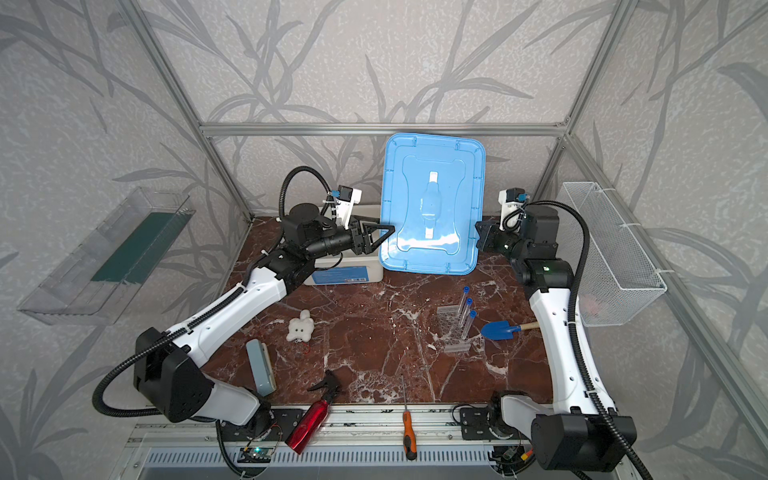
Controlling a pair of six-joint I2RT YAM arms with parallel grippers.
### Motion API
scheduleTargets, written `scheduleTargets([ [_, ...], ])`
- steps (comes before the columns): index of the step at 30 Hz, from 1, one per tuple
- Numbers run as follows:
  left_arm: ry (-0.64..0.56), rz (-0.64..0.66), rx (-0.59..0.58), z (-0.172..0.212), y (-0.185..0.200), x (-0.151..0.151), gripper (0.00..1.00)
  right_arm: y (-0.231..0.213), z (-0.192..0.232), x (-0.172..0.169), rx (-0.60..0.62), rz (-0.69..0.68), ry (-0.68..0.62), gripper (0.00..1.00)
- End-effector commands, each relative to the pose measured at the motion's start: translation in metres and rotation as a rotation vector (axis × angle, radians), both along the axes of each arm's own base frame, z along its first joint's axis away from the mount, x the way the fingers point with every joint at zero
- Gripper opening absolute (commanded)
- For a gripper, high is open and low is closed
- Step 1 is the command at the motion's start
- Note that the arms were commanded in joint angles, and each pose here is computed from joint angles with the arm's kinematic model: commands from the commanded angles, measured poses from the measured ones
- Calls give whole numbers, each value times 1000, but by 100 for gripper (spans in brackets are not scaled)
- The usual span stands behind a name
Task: Organize the chemistry lab equipment
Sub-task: 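Lift the blue lid upright with the right gripper while the left gripper grasps its edge, then swing the blue lid over the white bin with both grippers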
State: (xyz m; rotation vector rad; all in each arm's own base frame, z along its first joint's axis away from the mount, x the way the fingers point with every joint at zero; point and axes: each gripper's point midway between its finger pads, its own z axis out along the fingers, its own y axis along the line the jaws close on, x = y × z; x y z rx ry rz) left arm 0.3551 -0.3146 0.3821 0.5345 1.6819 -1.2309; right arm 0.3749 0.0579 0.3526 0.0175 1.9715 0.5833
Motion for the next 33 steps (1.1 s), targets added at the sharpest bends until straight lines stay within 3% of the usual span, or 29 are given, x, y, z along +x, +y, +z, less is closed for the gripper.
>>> scheduleTargets([
  [1,-36,-41,-54,22,-5,-5,59,10,29,-3,36,38,-103,0],
  [4,-8,-21,-44,18,-5,-1,46,14,22,1,28,43,-91,0],
  [11,24,10,7,10,0,0,28,43,11,7,-10,98,-85,0],
  [15,26,126,97,5,19,3,8,57,4,15,24,131,-56,2],
  [17,20,186,144,5,32,3,2,67,2,19,63,162,-36,12],
  [20,-13,264,220,6,50,1,2,77,-2,25,100,190,4,48],
  [23,-70,376,351,7,78,-1,2,78,0,29,125,166,30,77],
  [24,-95,430,413,7,90,-1,2,77,2,30,138,155,35,93],
  [31,-366,757,867,47,165,-2,4,103,32,38,212,216,31,94],
  [32,-407,785,935,50,169,-2,4,110,40,39,223,239,14,100],
  [33,-450,812,1020,51,174,-1,4,117,47,42,226,247,6,99],
])
